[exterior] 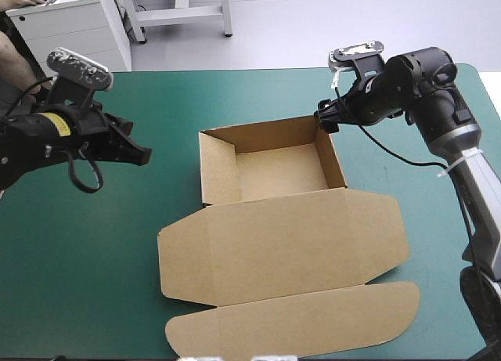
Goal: Fold the box
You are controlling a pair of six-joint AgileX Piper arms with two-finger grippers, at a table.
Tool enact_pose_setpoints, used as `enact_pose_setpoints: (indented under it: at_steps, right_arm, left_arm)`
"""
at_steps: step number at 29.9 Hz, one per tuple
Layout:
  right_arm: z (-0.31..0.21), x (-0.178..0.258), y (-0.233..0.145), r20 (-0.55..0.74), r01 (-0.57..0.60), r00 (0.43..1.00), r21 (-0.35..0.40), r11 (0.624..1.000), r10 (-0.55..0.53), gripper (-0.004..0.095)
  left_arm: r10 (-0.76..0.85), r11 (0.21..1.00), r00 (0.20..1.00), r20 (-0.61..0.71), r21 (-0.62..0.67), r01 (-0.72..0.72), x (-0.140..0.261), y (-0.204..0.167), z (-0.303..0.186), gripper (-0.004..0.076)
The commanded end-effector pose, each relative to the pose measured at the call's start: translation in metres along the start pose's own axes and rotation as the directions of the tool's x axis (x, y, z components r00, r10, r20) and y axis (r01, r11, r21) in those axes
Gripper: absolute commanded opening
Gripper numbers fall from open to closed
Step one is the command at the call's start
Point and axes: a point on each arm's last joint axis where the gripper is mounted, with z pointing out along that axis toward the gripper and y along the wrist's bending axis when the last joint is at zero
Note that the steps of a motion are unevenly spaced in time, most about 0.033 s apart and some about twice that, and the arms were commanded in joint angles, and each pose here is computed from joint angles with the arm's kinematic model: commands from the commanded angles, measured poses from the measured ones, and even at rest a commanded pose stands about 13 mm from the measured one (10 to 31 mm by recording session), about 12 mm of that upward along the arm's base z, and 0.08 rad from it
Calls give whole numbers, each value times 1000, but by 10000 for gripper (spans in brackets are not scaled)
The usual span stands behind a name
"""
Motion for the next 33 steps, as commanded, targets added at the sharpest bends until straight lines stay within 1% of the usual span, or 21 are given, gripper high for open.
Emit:
enact_pose_setpoints:
  at_steps: [1, 7, 10, 12, 15, 20, 25, 29, 33]
  right_arm:
    - [-30, -1, 1, 70, 16, 997, 5, 1000, -16, 877]
    - [-30, -1, 0, 74, 26, 997, 11, 1000, -27, 877]
    - [-27, -2, 0, 67, 25, 997, 10, 1000, -26, 877]
    - [-23, -2, 0, 54, 24, 998, 7, 1000, -25, 877]
    - [-11, -3, 1, 29, 21, 999, -3, 1000, -21, 877]
    - [26, -5, 2, -48, 13, 999, -38, 999, -15, 877]
    - [75, -3, 0, -153, 9, 988, -37, 999, -14, 877]
    - [115, 2, -2, -237, -1, 971, -39, 999, -9, 877]
    - [138, 7, -1, -287, -12, 958, -58, 998, -5, 872]
  left_arm:
    - [4, 1000, 1000, -13, 1, -4, 19, -2, -22, -8]
    - [10, 1000, 993, -119, 5, -9, 69, -7, -15, -8]
    - [12, 1000, 983, -185, 15, -9, 100, -10, -3, -8]
    - [14, 1000, 979, -205, 16, -11, 120, -12, 4, -8]
    - [14, 1000, 973, -228, 21, -9, 146, -16, 12, -8]
    - [12, 999, 957, -289, 33, -2, 181, -20, 21, -8]
    - [5, 999, 952, -308, 35, 6, 199, -22, 22, -8]
    - [4, 999, 958, -286, 32, 5, 202, -23, 16, -8]
    - [4, 1000, 964, -265, 28, 4, 205, -22, 10, -8]
